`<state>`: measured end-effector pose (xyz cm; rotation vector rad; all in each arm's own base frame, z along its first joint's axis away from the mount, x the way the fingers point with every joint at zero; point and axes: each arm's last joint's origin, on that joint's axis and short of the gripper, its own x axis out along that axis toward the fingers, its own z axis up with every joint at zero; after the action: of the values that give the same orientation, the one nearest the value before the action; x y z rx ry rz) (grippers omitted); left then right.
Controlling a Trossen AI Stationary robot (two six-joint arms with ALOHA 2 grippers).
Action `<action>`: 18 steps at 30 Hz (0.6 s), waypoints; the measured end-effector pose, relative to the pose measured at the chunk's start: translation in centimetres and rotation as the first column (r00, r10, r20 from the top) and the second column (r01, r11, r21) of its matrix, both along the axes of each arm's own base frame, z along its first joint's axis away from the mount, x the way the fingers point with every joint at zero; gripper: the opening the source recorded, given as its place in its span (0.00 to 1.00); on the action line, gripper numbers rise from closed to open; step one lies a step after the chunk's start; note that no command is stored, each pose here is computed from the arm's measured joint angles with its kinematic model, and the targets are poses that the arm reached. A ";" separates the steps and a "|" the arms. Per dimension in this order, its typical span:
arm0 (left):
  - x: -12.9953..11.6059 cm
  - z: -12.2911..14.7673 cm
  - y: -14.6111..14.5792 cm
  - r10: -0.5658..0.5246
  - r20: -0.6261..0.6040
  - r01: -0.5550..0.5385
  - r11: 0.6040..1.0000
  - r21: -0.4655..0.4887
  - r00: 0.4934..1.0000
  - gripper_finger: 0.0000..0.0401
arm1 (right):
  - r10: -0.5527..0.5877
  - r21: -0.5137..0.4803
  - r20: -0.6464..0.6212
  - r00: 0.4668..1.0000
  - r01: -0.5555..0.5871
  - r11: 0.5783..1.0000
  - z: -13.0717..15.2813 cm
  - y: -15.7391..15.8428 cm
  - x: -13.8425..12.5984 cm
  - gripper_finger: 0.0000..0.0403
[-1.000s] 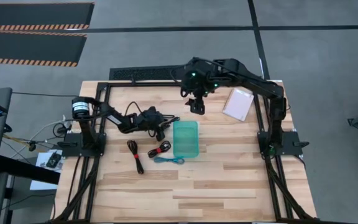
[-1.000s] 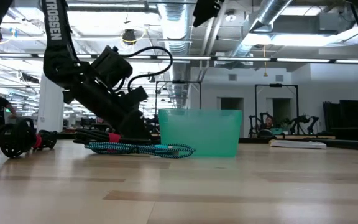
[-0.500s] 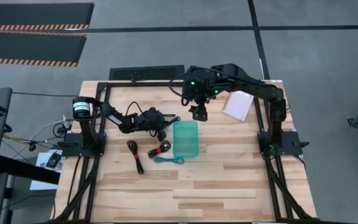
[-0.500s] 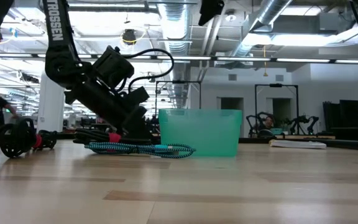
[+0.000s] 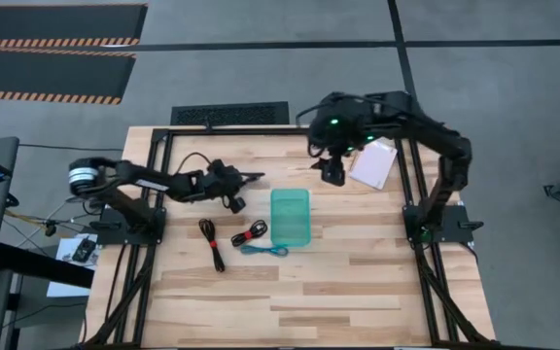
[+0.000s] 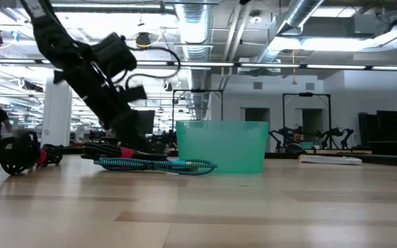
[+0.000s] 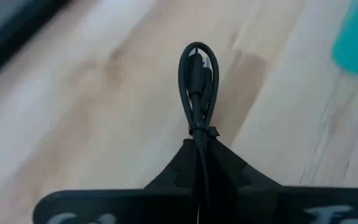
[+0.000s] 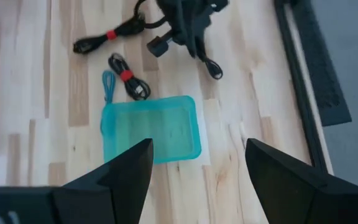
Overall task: Pick and place USB-C Cables
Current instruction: Put the top black charger cable into the green bin
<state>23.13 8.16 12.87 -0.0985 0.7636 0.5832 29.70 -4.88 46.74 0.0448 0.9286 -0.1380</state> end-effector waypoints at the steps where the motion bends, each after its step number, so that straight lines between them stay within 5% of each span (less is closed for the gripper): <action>1: -0.5 0.4 0.0 0.007 0.010 -0.007 1.000 0.002 1.000 0.00 | -0.007 0.003 0.012 1.000 0.007 1.000 0.4 0.1 -0.6 0.70; 11: -5.3 2.9 -0.5 0.079 0.174 -0.079 0.997 -0.004 0.982 0.00 | -0.145 -0.054 0.066 0.987 0.148 0.987 2.6 3.3 -6.8 0.70; 18: -7.2 4.1 -1.5 0.035 0.334 -0.024 0.999 -0.037 0.942 0.00 | -0.259 -0.090 0.122 0.958 0.271 0.958 -1.5 5.2 -9.3 0.70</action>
<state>15.94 6.69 17.00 -0.2334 0.4404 0.5641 20.36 0.33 45.27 0.0777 0.8017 -0.4302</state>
